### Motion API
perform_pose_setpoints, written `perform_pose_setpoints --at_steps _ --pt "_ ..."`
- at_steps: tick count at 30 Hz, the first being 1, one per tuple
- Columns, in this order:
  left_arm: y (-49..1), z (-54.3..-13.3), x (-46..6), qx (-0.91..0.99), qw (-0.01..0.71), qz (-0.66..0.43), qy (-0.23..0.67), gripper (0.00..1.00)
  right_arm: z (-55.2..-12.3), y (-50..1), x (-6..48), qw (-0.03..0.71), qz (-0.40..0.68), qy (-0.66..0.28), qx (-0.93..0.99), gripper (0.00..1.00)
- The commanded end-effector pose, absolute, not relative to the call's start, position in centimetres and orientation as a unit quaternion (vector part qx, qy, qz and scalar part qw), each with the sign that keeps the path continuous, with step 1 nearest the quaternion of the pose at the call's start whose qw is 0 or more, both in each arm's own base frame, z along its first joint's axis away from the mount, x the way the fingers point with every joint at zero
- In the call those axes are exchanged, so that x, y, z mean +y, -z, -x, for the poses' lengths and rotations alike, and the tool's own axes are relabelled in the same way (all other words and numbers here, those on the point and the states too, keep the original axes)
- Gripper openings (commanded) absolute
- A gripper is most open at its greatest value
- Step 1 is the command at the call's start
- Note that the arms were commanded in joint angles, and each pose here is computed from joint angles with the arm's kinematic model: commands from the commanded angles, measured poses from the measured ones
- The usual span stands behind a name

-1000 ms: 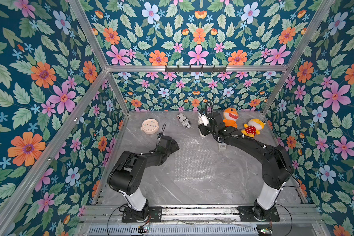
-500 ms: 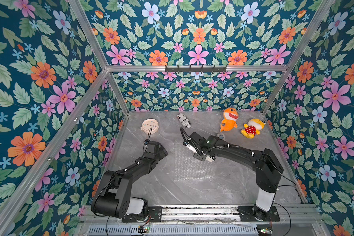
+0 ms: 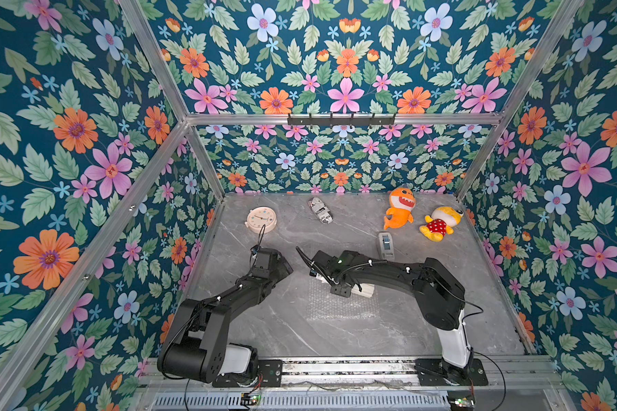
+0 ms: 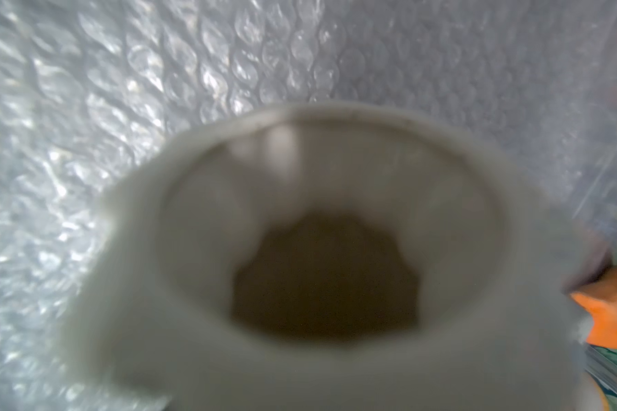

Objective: Wrap vases in bubble wrap
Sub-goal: Place the vase in bubble wrap.

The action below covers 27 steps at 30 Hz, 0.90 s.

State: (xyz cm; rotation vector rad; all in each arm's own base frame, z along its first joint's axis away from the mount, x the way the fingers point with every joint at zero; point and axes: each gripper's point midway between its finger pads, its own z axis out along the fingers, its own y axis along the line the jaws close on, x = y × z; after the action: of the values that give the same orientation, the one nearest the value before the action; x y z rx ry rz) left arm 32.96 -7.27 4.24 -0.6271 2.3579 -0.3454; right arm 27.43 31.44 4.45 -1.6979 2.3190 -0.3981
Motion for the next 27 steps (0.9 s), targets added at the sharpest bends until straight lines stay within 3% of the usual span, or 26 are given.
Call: perform_pose_setpoints --at_steps 1,6,10,18,27 --pt "-4.0 -33.1 -7.5 0.9 0.333 0.243 0.142 0.86 -25.9 -3.8 32.4 0.106 0.578 0.099 0.803 0.64" --pt "-3.1 -33.7 -8.2 0.899 0.328 0.243 0.157 0.86 -25.5 -4.8 32.7 0.119 0.567 0.078 0.811 0.86" --pt "-2.6 -34.4 -8.5 0.905 0.319 0.236 0.151 0.86 -24.7 -5.7 32.2 0.128 0.559 0.061 0.817 0.9" --pt "-3.2 -34.7 -7.5 0.909 0.331 0.224 0.115 0.86 -24.7 -3.6 32.3 0.117 0.566 0.062 0.814 0.76" --pt "-4.3 -33.8 -5.8 0.908 0.348 0.221 0.074 0.86 -26.2 -4.3 32.7 0.15 0.587 0.085 0.791 0.53"
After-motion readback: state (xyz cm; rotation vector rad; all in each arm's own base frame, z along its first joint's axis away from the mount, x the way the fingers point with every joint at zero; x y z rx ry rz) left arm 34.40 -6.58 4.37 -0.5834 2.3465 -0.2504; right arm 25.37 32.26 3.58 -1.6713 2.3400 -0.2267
